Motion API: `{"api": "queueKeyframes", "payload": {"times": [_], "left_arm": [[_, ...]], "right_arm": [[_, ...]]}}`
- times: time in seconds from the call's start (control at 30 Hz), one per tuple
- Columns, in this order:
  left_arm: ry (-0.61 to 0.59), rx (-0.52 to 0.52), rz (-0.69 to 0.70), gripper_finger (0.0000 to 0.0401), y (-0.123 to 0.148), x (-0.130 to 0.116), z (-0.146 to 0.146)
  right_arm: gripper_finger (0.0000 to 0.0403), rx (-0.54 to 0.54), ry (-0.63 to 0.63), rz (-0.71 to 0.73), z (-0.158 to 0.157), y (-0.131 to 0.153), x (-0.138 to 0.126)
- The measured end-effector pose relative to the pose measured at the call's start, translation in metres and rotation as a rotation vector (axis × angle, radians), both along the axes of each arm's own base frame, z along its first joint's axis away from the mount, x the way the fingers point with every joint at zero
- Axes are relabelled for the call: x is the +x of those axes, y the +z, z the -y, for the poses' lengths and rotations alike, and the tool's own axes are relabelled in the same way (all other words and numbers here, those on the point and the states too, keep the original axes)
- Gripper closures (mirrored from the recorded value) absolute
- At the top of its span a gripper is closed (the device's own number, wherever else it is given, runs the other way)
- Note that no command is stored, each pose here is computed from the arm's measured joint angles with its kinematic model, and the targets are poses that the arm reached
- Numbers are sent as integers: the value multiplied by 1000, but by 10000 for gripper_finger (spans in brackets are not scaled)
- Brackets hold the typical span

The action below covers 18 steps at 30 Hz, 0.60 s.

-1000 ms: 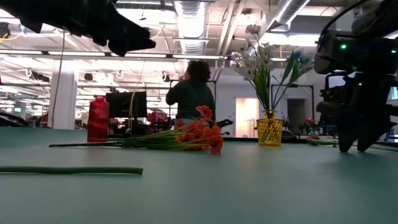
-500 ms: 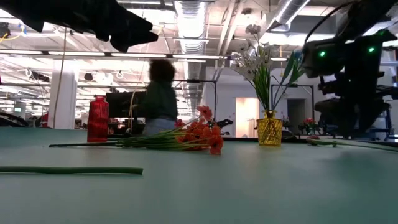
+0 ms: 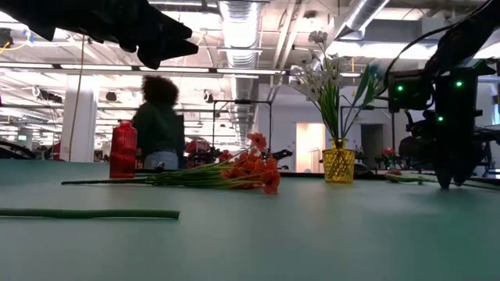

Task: Sort flowers into vase by color
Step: Put the top red tulip into the red vase

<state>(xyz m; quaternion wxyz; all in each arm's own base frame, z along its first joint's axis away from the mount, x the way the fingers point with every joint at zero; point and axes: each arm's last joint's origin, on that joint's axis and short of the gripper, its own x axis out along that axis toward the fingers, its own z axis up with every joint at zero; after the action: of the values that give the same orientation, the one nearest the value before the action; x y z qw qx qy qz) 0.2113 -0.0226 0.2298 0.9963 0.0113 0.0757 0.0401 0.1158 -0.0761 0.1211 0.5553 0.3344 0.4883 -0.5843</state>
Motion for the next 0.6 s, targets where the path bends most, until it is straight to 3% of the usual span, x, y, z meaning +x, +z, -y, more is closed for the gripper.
{"api": "queueKeyframes", "payload": {"times": [0.17, 0.6], "left_arm": [[4, -26, 4, 175, 0, 0, 0], [-15, -62, 49, 175, 4, 1, 1]], "right_arm": [[378, 8, 47, 11, -2, 5, 2], [387, 68, 134, 50, -28, 47, 8]]}}
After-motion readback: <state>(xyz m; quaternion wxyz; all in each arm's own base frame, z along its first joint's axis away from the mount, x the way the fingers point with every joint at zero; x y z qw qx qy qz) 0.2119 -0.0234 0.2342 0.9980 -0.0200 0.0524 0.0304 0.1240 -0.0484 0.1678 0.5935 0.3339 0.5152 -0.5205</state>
